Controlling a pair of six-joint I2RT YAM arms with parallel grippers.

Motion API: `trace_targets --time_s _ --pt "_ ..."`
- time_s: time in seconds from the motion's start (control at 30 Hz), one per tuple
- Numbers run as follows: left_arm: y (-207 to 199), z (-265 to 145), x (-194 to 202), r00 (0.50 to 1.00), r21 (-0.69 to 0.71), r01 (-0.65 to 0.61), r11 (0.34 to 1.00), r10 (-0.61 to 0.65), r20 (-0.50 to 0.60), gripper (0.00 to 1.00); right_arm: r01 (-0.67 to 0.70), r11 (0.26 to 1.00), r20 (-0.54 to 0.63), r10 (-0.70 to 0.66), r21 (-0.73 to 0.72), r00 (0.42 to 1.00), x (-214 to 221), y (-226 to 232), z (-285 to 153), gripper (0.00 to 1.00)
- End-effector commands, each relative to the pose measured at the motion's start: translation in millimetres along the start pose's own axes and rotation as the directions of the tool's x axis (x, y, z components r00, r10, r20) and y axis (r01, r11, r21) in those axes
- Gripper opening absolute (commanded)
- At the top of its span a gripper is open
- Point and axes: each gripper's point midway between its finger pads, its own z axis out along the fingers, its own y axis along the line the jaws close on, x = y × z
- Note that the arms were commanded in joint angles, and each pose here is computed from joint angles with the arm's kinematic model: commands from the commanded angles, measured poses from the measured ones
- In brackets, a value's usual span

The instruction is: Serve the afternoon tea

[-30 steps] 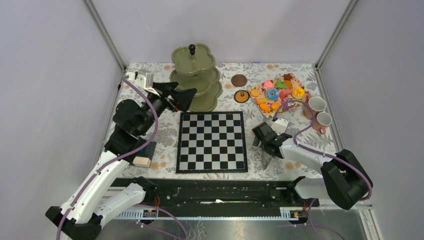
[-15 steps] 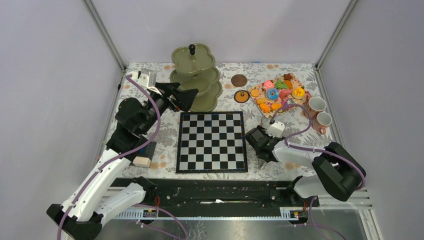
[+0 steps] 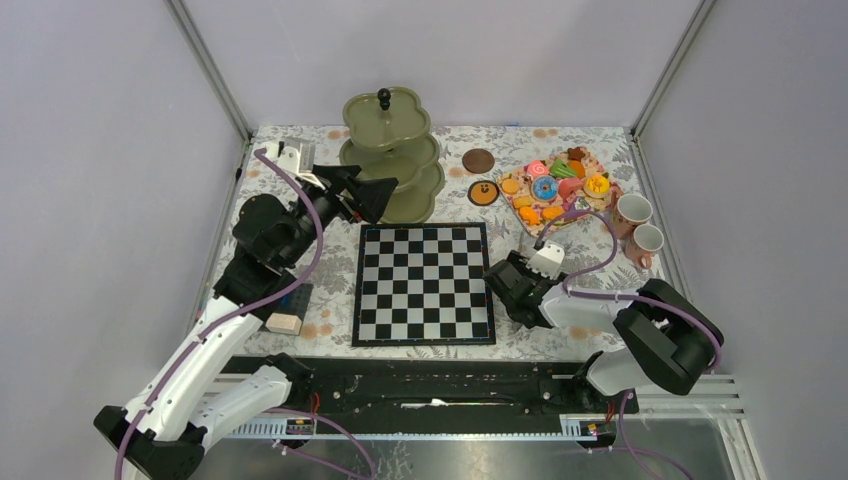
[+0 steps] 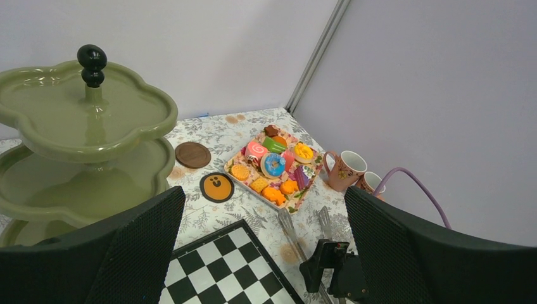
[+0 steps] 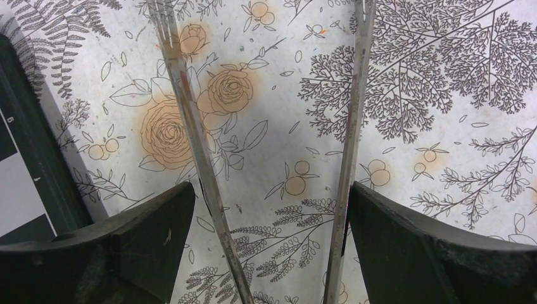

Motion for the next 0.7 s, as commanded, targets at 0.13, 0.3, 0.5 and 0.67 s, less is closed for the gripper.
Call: trace_targets --time_s 0.13,0.3,0.5,0.67 --pt "-7.4 3.4 -5.6 1.0 0.036 0.0 0.999 0.0 0.022 0.99 0.058 0.998 -0.029 -0.059 -0.017 0.998 28.3 -10.0 -8.3 0.98" --pt "-8.1 4.4 -3.9 1.0 0.041 0.004 0.999 -0.004 0.017 0.99 0.054 0.998 -0.005 -0.054 -0.012 0.999 27.4 -11.2 -10.2 0.96" --pt "-6.6 7.0 -0.3 1.0 0.037 0.008 0.999 -0.008 0.005 0.99 0.051 0.999 0.022 -0.051 0.008 0.998 22.1 -15.3 -9.6 0.92" --pt "-6.5 6.7 0.0 1.0 0.037 0.008 0.999 -0.009 0.005 0.99 0.051 0.999 0.045 -0.051 0.011 0.998 17.2 -18.8 -10.2 0.84"
